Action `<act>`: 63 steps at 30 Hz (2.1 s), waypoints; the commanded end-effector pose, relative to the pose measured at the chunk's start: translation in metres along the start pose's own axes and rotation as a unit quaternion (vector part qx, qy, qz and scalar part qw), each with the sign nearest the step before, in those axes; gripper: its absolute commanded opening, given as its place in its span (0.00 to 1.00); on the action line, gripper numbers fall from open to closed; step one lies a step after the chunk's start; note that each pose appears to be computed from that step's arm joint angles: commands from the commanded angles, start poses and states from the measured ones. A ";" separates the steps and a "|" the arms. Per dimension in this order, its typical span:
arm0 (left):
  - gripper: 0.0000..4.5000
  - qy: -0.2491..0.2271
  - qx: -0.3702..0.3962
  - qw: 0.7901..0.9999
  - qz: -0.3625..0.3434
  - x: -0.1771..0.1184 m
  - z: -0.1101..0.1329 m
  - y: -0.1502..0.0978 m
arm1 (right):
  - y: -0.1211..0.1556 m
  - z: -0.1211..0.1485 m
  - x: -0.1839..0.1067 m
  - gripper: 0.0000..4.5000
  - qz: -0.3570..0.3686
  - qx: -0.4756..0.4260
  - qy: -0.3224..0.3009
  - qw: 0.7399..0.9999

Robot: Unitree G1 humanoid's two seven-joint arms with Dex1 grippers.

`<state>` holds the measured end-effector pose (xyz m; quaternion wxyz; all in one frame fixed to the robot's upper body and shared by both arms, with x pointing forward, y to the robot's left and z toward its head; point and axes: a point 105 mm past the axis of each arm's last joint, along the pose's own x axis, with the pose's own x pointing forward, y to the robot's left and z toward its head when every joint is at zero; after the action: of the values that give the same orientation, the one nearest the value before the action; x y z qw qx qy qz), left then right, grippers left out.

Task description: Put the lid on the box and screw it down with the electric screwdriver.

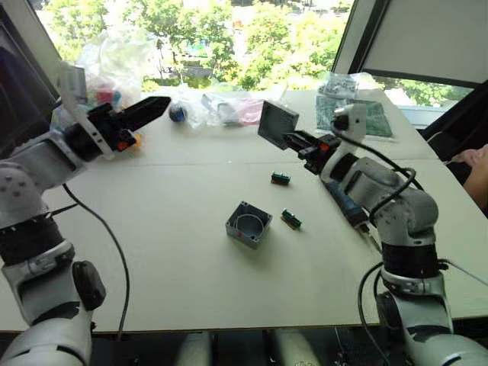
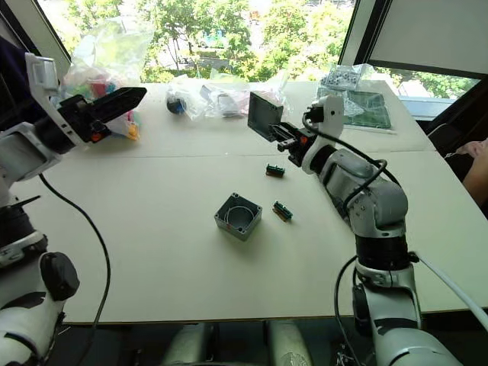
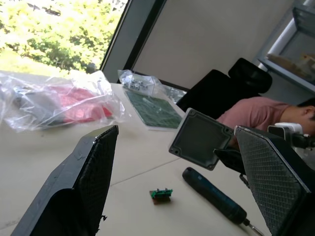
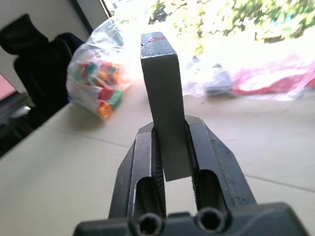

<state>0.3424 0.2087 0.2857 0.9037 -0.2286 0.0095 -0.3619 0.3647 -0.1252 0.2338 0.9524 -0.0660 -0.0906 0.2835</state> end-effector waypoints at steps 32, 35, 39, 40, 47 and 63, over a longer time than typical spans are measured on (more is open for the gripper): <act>0.00 0.230 0.184 0.929 -0.222 0.066 -0.142 -0.046 | 0.099 -0.096 -0.062 0.03 0.156 -0.653 -0.193 0.715; 0.00 0.231 0.184 0.929 -0.221 0.067 -0.145 -0.044 | 0.098 -0.101 -0.062 0.03 0.156 -0.658 -0.184 0.713; 0.00 0.230 0.183 0.930 -0.222 0.068 -0.146 -0.044 | 0.094 -0.098 -0.059 0.03 0.137 -0.664 -0.186 0.712; 0.00 0.228 0.184 0.930 -0.222 0.069 -0.146 -0.044 | 0.094 -0.095 -0.059 0.03 0.129 -0.665 -0.191 0.710; 0.00 0.233 0.193 0.927 -0.223 0.067 -0.149 -0.044 | 0.096 -0.102 -0.054 0.03 0.131 -0.659 -0.182 0.718; 0.00 0.243 0.202 0.920 -0.231 0.065 -0.162 -0.048 | 0.090 -0.114 -0.056 0.03 0.136 -0.659 -0.157 0.722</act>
<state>0.3310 0.0722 0.1603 0.7950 0.0447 0.1240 -0.5922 0.2954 -0.0877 0.0966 0.5923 -0.6427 -0.3913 0.2880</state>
